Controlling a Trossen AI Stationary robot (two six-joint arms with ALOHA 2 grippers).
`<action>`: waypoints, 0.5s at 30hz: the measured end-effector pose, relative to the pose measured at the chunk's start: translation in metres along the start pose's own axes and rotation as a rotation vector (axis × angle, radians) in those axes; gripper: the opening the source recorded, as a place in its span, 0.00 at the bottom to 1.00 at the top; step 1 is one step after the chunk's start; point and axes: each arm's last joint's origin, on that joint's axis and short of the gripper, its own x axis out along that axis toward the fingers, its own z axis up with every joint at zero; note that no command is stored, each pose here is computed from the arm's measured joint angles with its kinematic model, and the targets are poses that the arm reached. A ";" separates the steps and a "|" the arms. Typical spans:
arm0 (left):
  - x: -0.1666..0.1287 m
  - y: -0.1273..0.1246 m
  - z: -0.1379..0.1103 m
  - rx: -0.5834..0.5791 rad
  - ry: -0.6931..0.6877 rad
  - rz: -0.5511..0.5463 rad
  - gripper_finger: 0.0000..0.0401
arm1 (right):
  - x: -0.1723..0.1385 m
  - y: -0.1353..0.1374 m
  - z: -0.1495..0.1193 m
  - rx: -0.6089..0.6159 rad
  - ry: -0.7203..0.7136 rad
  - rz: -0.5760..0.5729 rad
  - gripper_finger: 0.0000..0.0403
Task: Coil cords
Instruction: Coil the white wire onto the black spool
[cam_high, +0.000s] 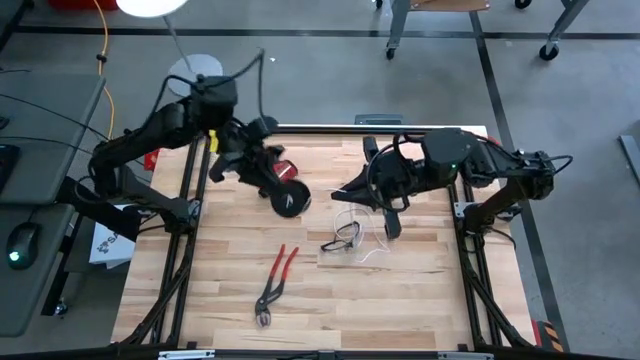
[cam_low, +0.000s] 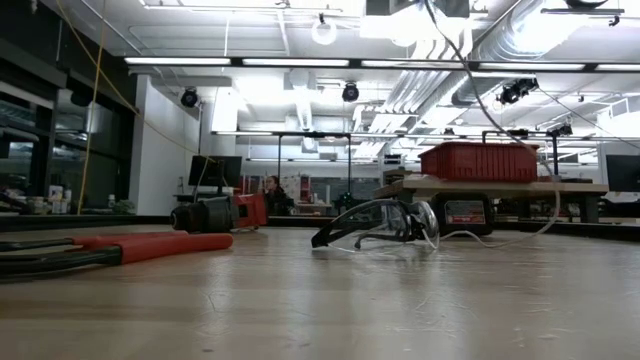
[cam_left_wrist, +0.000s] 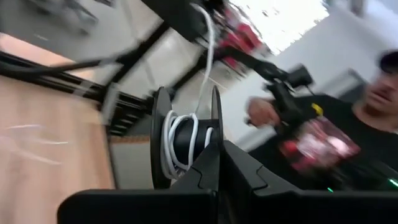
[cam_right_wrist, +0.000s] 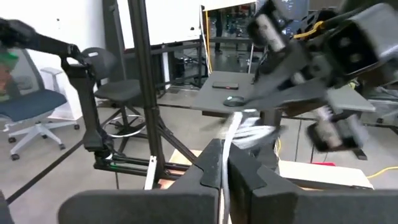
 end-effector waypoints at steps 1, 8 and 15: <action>0.006 0.001 0.001 -0.004 0.018 -0.030 0.00 | 0.000 -0.002 0.000 0.001 0.000 -0.001 0.00; 0.043 0.009 0.015 0.025 0.060 -0.229 0.00 | 0.000 -0.014 0.004 -0.002 -0.046 0.020 0.00; 0.066 0.018 0.037 0.113 -0.005 -0.392 0.00 | 0.006 -0.018 0.003 -0.021 -0.062 0.034 0.00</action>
